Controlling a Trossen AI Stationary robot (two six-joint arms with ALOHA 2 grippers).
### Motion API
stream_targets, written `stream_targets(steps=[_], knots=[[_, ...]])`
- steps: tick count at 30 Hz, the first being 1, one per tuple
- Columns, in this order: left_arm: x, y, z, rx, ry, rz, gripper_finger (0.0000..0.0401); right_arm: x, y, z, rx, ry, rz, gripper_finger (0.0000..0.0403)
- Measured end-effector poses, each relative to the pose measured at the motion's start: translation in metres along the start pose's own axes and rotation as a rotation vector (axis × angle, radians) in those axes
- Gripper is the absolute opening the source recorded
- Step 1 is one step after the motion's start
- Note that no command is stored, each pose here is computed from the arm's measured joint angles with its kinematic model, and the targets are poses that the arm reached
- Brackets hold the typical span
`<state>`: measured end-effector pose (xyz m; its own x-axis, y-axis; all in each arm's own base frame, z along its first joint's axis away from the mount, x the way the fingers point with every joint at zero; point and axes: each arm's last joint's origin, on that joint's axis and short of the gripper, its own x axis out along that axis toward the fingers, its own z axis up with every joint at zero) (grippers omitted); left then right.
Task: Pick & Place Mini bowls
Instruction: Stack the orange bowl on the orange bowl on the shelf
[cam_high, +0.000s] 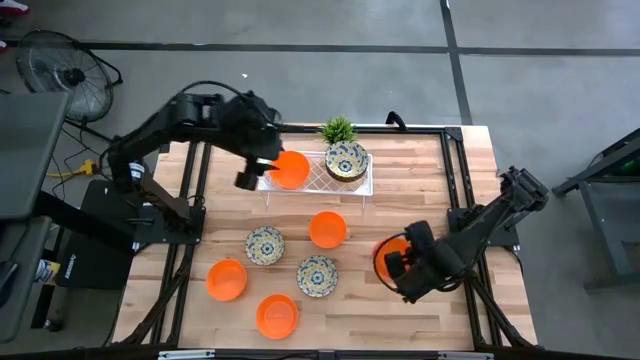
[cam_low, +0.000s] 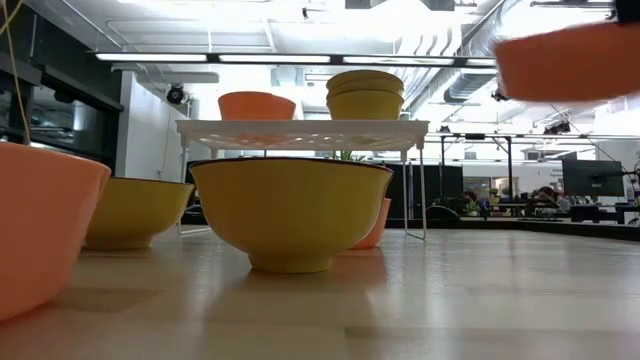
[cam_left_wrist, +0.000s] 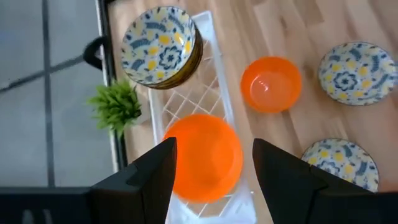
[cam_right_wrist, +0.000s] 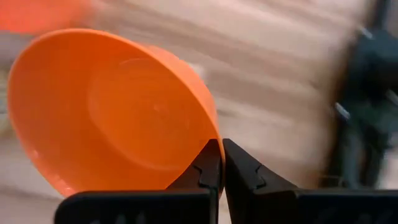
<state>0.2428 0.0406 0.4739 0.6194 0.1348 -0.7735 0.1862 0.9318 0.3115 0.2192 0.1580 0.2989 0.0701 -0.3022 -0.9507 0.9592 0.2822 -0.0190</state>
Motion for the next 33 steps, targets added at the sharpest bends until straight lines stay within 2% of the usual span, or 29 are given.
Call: stream_targets(steps=[2, 6, 10, 12, 18, 20, 23, 26, 28, 31, 33], knots=[[0.007, -0.001, 0.004, -0.008, 0.005, 0.005, 0.0204, -0.002, -0.001, 0.007, -0.025, -0.082, 0.051, 0.0], [0.024, -0.006, 0.014, -0.029, 0.035, 0.018, 0.0204, -0.003, 0.0, 0.017, -0.071, -0.142, 0.06, 0.0], [0.045, -0.015, 0.029, 0.033, 0.045, 0.004, 0.0204, -0.008, -0.002, 0.028, -0.108, -0.193, 0.117, 0.0], [0.054, -0.025, 0.033, 0.103, 0.076, -0.028, 0.0204, -0.01, -0.001, 0.035, -0.124, -0.207, 0.147, 0.0], [0.084, -0.066, 0.059, 0.274, 0.058, -0.109, 0.0204, -0.016, 0.001, 0.055, -0.206, -0.153, 0.24, 0.0], [0.099, -0.078, 0.075, 0.328, -0.01, -0.102, 0.0204, -0.016, 0.003, 0.06, -0.244, -0.126, 0.263, 0.0], [0.111, -0.103, 0.081, 0.431, -0.004, -0.136, 0.0204, -0.017, 0.003, 0.07, -0.272, -0.064, 0.29, 0.0], [0.126, -0.118, 0.101, 0.486, -0.107, -0.082, 0.0204, -0.015, 0.004, 0.077, -0.298, 0.001, 0.294, 0.0], [0.13, -0.134, 0.099, 0.56, -0.053, -0.08, 0.0204, -0.014, 0.006, 0.08, -0.31, 0.039, 0.305, 0.0], [0.138, -0.148, 0.109, 0.631, -0.078, 0.006, 0.0204, -0.013, 0.007, 0.084, -0.33, 0.076, 0.328, 0.0], [0.141, -0.16, 0.108, 0.707, -0.023, 0.059, 0.0204, -0.013, 0.007, 0.085, -0.336, 0.092, 0.336, 0.0]])
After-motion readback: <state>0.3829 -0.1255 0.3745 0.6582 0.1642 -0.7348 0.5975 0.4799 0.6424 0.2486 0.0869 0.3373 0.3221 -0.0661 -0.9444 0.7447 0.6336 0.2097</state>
